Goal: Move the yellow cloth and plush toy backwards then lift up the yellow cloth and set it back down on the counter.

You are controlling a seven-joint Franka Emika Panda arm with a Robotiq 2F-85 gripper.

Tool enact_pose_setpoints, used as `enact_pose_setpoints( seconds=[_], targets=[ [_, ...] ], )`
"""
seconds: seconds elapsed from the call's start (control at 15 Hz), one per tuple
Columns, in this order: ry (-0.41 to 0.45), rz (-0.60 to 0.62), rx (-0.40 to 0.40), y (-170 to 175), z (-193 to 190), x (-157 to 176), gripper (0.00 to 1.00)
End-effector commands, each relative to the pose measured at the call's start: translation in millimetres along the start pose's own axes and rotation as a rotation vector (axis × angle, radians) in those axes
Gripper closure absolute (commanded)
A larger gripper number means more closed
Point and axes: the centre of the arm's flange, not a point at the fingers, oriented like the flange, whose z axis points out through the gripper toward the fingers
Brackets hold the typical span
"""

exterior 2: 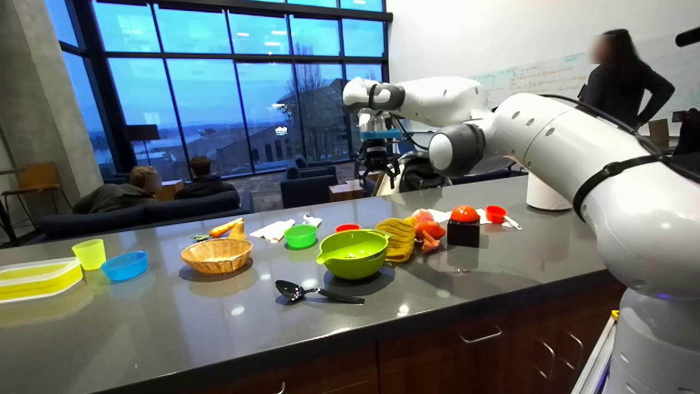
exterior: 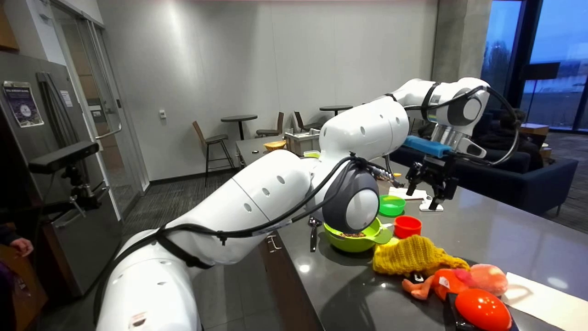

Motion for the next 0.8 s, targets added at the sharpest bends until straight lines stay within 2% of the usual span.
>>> enact_pose_setpoints(
  seconds=[0.0,0.27,0.33,0.73],
  targets=[
    [-0.006,-0.031,0.04,23,53,-35,0.0],
    [-0.039,-0.019,0.062,34,70,-25,0.0],
    [-0.045,-0.018,0.066,52,79,-24,0.0],
    [-0.082,-0.001,0.104,95,102,-9,0.0]
  ],
)
